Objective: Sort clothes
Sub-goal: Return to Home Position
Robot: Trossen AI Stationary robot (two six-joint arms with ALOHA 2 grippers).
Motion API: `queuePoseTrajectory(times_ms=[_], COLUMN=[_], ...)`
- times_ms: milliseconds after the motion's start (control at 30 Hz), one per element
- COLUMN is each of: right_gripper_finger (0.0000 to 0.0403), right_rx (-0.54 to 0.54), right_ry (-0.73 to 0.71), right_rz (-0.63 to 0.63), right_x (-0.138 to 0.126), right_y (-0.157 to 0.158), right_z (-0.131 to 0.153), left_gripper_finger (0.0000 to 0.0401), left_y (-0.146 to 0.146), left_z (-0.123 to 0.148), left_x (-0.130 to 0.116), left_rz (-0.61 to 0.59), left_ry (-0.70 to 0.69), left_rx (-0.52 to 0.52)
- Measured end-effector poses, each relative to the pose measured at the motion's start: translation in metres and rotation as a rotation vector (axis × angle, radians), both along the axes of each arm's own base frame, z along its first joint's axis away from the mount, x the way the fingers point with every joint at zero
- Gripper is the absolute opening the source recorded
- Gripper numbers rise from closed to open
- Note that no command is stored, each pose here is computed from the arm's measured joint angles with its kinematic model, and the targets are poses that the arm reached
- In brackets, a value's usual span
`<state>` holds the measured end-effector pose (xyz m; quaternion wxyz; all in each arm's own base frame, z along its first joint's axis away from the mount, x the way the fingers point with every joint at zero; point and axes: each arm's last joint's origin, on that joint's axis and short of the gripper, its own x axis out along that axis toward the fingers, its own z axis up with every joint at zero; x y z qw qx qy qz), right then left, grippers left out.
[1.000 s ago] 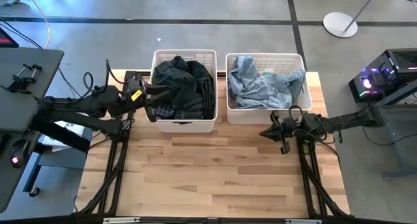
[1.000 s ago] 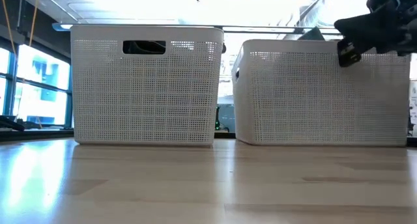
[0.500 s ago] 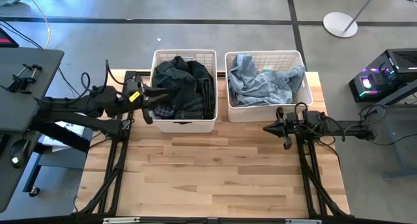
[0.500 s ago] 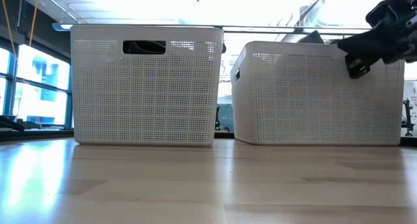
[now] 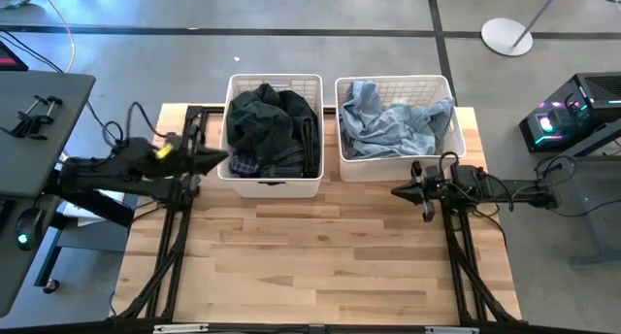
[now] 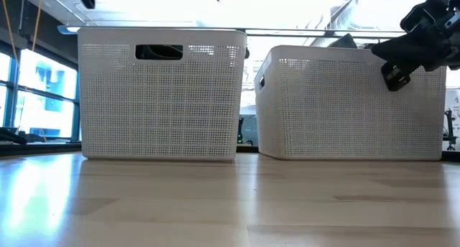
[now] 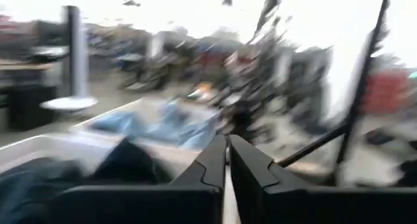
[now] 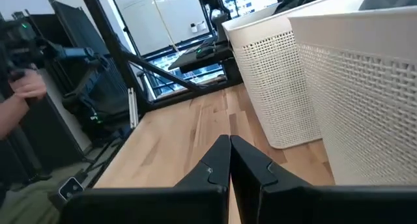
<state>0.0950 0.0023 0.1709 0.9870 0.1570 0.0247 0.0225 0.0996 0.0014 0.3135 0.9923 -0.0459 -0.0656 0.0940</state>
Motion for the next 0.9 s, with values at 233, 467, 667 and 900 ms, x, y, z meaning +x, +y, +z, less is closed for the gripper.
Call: queuePoseTrajectory(times_ms=[233, 467, 667, 900], right_gripper_finger=[0.0000, 0.0000, 0.0000, 0.0000], right_rx=[0.025, 0.102, 0.090, 0.121], right_ry=[-0.002, -0.003, -0.001, 0.005], right_rz=[-0.038, -0.054, -0.063, -0.064], right_x=[0.000, 0.000, 0.000, 0.000], right_y=[-0.001, -0.001, -0.002, -0.002], right_z=[0.000, 0.001, 0.000, 0.000], left_gripper_finger=[0.0000, 0.0000, 0.0000, 0.0000], left_y=[-0.013, -0.030, -0.034, -0.026], left_z=[-0.029, -0.048, -0.057, -0.067], left_x=[0.004, 0.031, 0.044, 0.057], left_rz=[-0.361, -0.307, -0.117, 0.081], left_ry=[-0.083, 0.308, 0.446, 0.509], left_rx=[-0.185, -0.323, -0.221, -0.053])
